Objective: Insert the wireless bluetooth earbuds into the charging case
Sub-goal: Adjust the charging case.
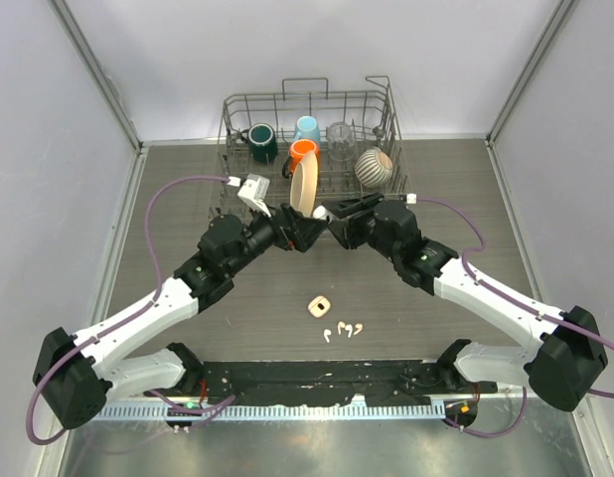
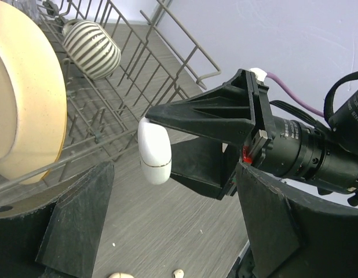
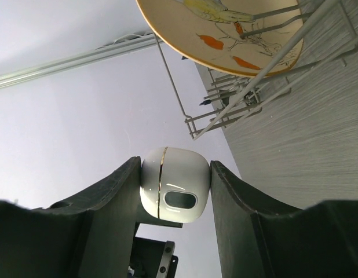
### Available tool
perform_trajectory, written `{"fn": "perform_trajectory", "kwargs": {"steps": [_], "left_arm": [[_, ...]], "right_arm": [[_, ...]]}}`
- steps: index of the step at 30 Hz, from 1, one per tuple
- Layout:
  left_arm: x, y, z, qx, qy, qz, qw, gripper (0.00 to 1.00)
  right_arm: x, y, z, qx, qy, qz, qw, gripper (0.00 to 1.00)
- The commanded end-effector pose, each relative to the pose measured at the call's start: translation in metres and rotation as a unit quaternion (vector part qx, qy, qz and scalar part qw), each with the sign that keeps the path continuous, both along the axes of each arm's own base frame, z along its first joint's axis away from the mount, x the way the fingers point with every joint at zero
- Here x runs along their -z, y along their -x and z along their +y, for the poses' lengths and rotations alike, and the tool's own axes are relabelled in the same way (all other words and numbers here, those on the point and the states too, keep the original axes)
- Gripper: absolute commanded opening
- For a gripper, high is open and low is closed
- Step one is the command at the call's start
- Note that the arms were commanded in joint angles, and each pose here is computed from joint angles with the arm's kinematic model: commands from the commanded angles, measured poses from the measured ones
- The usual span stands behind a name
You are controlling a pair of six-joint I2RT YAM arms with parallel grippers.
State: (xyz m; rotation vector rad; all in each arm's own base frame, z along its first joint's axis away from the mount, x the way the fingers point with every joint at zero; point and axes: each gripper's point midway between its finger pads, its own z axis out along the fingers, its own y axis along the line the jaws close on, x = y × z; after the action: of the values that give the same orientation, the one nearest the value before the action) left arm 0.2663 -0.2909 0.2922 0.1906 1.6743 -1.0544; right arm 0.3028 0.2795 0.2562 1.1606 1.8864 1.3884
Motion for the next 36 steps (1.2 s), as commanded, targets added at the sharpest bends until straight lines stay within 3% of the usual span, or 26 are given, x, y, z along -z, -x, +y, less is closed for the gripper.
{"fn": "perform_trajectory", "kwargs": {"steps": [1,10,20,25,26,27,32,36], "left_arm": [[-0.037,-0.008,-0.005,-0.008,0.034,-0.050,0.998,0.88],[-0.031,-0.015,-0.025,0.005,0.023,-0.038,0.999,0.68],[-0.024,-0.023,-0.029,-0.004,0.010,-0.024,1.000,0.28],[-0.022,-0.023,-0.031,-0.003,0.008,-0.023,1.000,0.29],[-0.022,-0.024,-0.030,-0.003,0.008,-0.023,1.000,0.39],[-0.023,-0.023,-0.030,-0.003,0.009,-0.023,1.000,0.43],[-0.022,-0.029,-0.027,-0.018,0.006,-0.022,1.000,0.51],[-0.020,-0.029,-0.028,-0.018,0.003,-0.020,1.000,0.40]], "right_arm": [[-0.027,0.001,0.009,-0.013,-0.047,-0.026,0.998,0.01],[-0.031,0.003,0.009,-0.017,-0.052,-0.028,0.998,0.01],[-0.033,0.005,0.009,-0.022,-0.056,-0.030,0.998,0.01],[-0.035,0.008,0.011,-0.031,-0.053,-0.038,0.997,0.01],[-0.037,0.008,0.011,-0.032,-0.054,-0.039,0.997,0.01],[-0.037,0.008,0.010,-0.032,-0.055,-0.039,0.997,0.01],[-0.037,0.007,0.008,-0.026,-0.054,-0.041,0.997,0.01],[-0.038,0.007,0.008,-0.025,-0.054,-0.041,0.997,0.01]]}}
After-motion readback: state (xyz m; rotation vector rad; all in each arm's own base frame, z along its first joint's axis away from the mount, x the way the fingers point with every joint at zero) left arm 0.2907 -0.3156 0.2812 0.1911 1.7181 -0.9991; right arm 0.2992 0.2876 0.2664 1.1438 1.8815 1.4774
